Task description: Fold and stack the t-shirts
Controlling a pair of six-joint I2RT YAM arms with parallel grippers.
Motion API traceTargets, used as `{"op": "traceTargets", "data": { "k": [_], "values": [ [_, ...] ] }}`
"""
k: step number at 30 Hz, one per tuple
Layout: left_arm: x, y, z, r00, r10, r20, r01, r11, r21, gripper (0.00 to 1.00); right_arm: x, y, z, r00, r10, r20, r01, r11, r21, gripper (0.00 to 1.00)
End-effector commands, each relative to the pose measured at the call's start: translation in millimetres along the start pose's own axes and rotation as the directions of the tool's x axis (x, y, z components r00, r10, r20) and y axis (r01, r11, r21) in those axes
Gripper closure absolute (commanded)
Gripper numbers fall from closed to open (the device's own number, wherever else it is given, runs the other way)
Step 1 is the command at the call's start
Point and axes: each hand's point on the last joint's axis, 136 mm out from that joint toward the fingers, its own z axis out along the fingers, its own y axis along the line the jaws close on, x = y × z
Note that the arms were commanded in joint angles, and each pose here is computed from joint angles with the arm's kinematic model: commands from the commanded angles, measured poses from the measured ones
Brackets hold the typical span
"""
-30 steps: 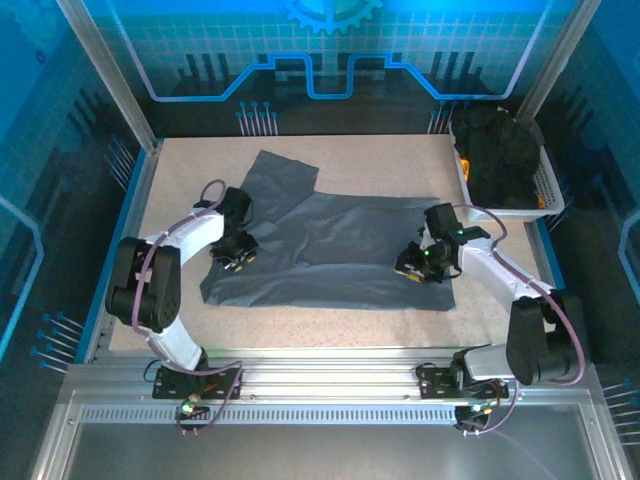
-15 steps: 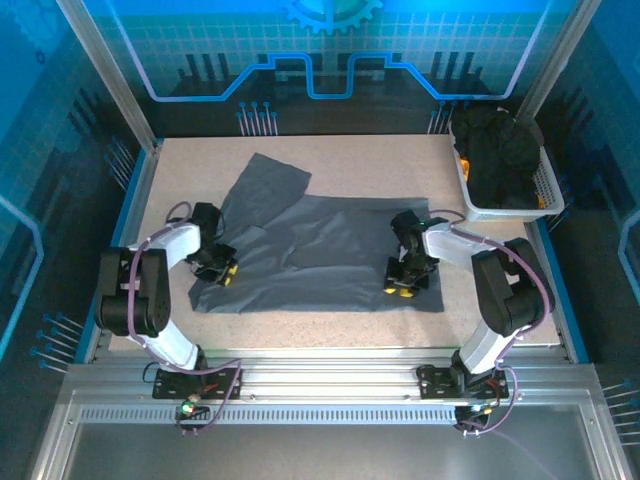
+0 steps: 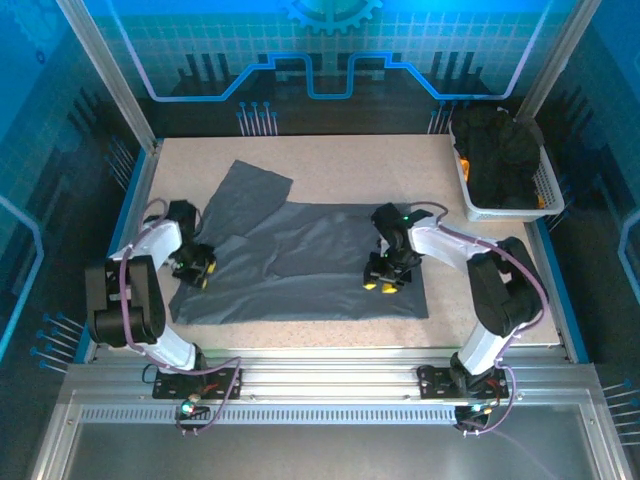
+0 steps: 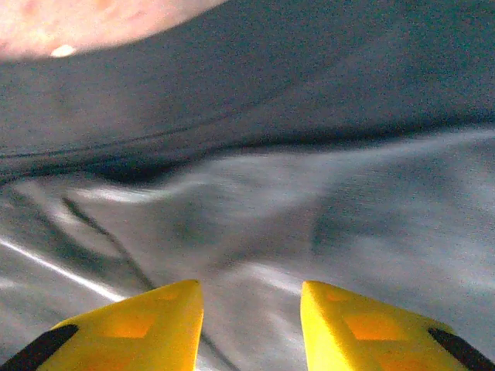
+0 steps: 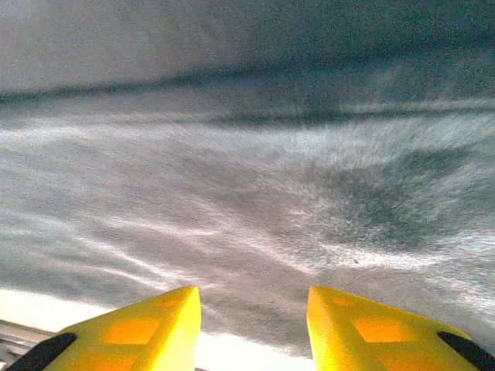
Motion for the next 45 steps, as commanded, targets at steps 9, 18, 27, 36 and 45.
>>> {"op": "traceTargets", "data": {
  "k": [9, 18, 27, 36, 45],
  "values": [
    [-56.3, -205.1, -28.4, 0.973, 0.139, 0.184, -0.191, 0.934, 0.303, 0.54, -128.8, 43.1, -116.2, 0.904, -0.006, 0.427, 0.117, 0.965, -0.233, 0.54],
    [-118.8, -317.2, -10.0, 0.933, 0.163, 0.321, -0.301, 0.842, 0.448, 0.56, -157.9, 41.6, -141.4, 0.88, 0.04, 0.473, 0.091, 0.963, -0.252, 0.54],
    [-159.7, -353.6, 22.3, 0.927, 0.091, 0.363, -0.274, 0.827, 0.492, 0.56, -145.5, 18.4, -134.7, 0.877, 0.115, 0.466, 0.011, 0.966, -0.259, 0.54],
    [-128.9, -358.4, 60.7, 0.954, 0.144, 0.263, -0.255, 0.852, 0.457, 0.54, -141.7, 13.2, -125.1, 0.882, 0.14, 0.449, -0.015, 0.963, -0.27, 0.54],
    [-71.8, -332.3, 83.4, 0.955, 0.276, 0.112, -0.298, 0.889, 0.348, 0.53, -150.8, 21.3, -126.5, 0.886, 0.118, 0.449, 0.019, 0.957, -0.289, 0.54]
  ]
}}
